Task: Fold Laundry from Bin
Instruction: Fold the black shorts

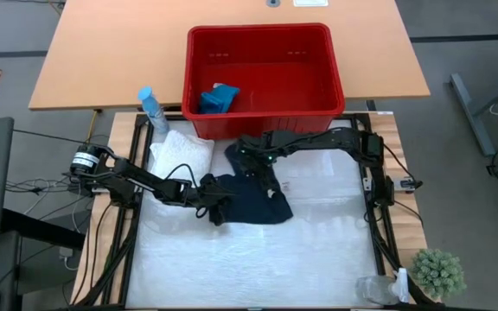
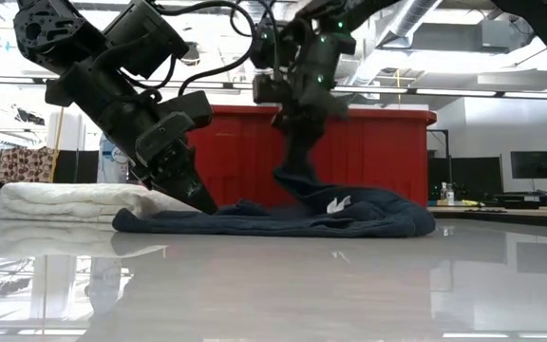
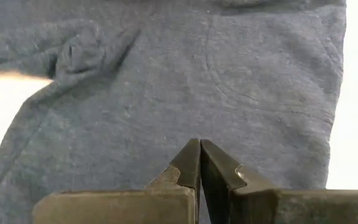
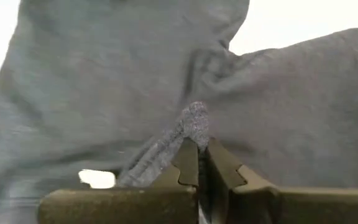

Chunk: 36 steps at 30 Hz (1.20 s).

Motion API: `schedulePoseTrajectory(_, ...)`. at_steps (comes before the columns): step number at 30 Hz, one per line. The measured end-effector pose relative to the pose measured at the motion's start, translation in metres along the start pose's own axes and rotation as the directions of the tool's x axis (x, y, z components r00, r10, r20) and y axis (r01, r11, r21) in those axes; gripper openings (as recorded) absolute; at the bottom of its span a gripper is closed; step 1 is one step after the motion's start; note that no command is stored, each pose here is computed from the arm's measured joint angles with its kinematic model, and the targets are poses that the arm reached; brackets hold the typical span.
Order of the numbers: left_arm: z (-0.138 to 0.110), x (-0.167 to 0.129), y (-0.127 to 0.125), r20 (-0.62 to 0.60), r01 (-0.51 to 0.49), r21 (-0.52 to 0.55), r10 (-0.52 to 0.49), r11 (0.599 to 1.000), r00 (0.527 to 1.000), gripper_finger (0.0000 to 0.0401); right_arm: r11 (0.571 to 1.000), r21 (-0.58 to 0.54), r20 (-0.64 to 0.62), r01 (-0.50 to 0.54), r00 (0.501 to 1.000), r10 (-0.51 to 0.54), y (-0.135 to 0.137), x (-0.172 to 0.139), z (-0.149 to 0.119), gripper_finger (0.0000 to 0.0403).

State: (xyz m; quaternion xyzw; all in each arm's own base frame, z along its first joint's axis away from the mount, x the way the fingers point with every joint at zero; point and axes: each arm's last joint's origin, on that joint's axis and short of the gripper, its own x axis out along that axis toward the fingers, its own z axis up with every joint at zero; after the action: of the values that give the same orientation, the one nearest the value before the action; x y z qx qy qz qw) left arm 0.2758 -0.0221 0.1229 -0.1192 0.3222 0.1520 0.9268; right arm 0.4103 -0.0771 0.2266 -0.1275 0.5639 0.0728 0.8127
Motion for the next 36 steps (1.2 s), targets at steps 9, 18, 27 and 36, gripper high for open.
schedulePoseTrajectory(9,0.0,0.0,0.0,0.001,-0.003,0.001,0.003,1.0,1.0,0.0,0.994,-0.059,-0.037,-0.094,0.995,0.092,0.037,-0.011,0.011,0.0029)
schedulePoseTrajectory(18,0.0,0.0,0.0,-0.001,-0.004,0.023,0.004,1.0,1.0,0.0,0.977,-0.159,-0.137,-0.139,0.984,0.118,0.077,-0.025,0.009,0.0029)
schedulePoseTrajectory(27,-0.001,0.0,0.001,-0.01,-0.008,0.031,0.009,0.999,1.0,0.0,0.974,-0.205,-0.13,-0.097,0.989,0.071,0.099,-0.049,0.008,0.0029)
schedulePoseTrajectory(36,0.0,0.0,0.0,-0.005,-0.007,0.067,0.007,0.998,1.0,0.0,0.976,-0.195,-0.115,-0.1,0.99,0.079,0.11,-0.067,0.006,0.0029)
